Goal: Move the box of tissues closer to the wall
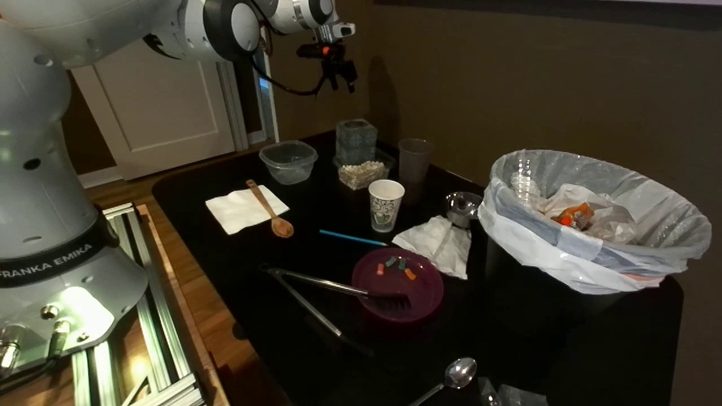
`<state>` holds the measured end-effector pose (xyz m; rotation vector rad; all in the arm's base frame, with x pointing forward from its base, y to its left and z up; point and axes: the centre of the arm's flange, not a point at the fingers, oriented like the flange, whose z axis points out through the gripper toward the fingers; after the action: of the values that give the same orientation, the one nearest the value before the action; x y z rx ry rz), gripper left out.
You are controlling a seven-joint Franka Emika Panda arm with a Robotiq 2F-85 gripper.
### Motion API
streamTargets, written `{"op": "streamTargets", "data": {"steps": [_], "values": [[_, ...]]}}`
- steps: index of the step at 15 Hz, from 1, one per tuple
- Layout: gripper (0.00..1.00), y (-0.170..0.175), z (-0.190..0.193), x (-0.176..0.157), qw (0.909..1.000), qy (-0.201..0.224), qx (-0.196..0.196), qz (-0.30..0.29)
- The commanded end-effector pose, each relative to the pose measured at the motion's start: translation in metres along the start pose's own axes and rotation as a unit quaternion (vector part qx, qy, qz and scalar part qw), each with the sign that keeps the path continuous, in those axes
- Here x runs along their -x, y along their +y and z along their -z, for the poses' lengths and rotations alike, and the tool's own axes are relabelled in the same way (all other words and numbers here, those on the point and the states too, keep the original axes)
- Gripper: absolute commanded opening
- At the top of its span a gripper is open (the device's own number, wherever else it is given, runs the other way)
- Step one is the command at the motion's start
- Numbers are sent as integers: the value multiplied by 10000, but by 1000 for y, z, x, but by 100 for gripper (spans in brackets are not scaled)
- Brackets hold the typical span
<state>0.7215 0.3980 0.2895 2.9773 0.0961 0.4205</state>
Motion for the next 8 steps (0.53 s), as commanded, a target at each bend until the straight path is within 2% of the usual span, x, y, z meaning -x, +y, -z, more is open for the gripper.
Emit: {"op": "streamTargets", "data": {"steps": [1,8], "values": [[100,-5,-1,2,9997,2,-26,-255],[100,-5,-1,2,9996,18,-21,-289]]}}
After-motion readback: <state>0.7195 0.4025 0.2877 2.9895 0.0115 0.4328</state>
